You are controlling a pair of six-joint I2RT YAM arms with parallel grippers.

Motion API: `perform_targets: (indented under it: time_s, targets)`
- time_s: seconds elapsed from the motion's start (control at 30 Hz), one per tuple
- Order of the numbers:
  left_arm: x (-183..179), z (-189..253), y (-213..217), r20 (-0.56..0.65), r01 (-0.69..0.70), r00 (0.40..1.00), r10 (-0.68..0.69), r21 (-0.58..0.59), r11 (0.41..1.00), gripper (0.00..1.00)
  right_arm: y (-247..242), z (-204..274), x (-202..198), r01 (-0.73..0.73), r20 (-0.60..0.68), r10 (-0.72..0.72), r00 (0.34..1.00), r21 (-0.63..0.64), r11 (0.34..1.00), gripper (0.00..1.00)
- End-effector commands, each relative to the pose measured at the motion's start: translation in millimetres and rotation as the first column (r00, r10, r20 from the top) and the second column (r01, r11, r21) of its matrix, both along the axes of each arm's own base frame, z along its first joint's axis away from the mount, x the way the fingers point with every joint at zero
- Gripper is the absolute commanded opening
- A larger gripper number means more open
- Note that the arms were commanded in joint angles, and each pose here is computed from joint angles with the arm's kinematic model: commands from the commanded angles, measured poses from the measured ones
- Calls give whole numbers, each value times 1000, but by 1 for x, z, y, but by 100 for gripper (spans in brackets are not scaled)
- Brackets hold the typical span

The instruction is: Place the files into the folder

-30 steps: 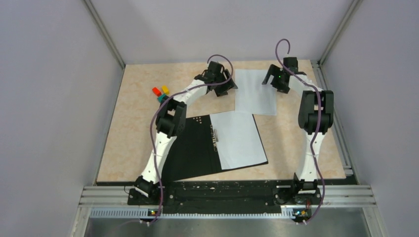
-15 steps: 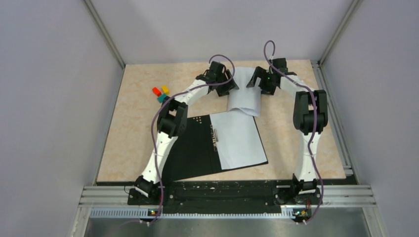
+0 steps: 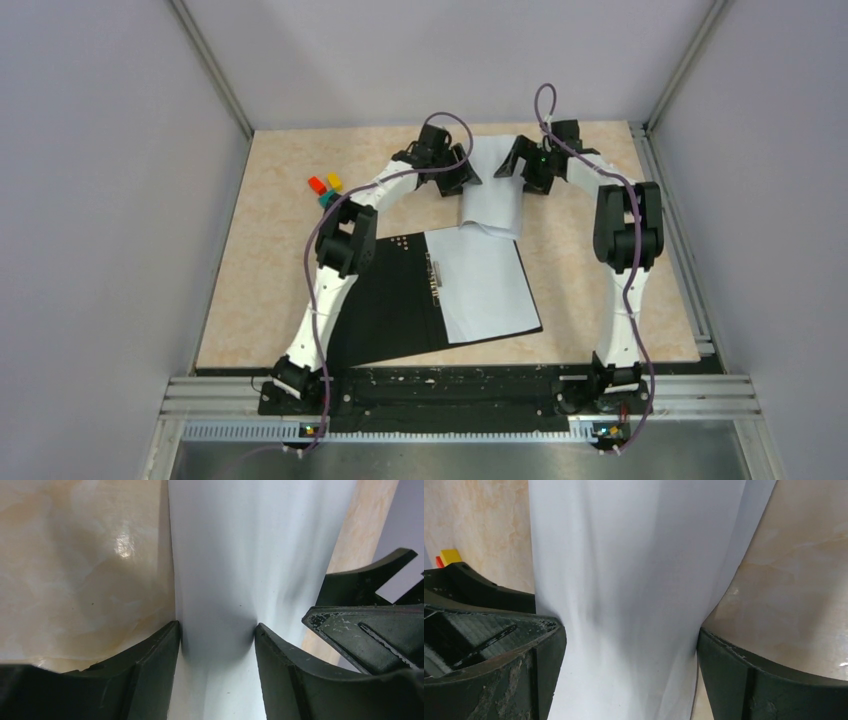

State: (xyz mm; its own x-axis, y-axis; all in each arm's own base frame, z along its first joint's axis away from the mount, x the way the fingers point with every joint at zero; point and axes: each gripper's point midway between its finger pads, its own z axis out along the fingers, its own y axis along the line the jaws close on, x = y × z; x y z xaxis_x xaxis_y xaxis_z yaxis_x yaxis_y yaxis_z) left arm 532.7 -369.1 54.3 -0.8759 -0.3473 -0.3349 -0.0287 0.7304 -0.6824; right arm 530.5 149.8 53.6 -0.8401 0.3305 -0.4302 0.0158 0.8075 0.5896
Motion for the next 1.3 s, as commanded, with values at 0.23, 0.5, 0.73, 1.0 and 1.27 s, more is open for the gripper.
perform_targets:
  time_s: [0.23, 0.5, 0.73, 1.0, 1.27]
  targets:
    - [-6, 46, -8, 13, 82, 997, -82, -235, 969, 50, 21, -42, -37, -52, -174, 66, 982, 85, 995, 99]
    - [-8, 70, -10, 36, 106, 994, -100, -288, 952, 23, 24, -28, -34, -68, -142, 83, 986, 106, 992, 99]
    - [-10, 112, -3, 104, 135, 989, -106, -316, 939, 0, 20, 17, -29, -67, -33, 70, 997, 86, 994, 99]
    - [-48, 214, 13, 280, 233, 950, -138, -342, 910, 0, 19, 118, -42, -72, 173, 38, 984, 197, 978, 99]
    - [-110, 304, 35, 424, 313, 895, -138, -378, 871, 0, 35, 229, -97, -220, 417, 45, 908, 383, 897, 99]
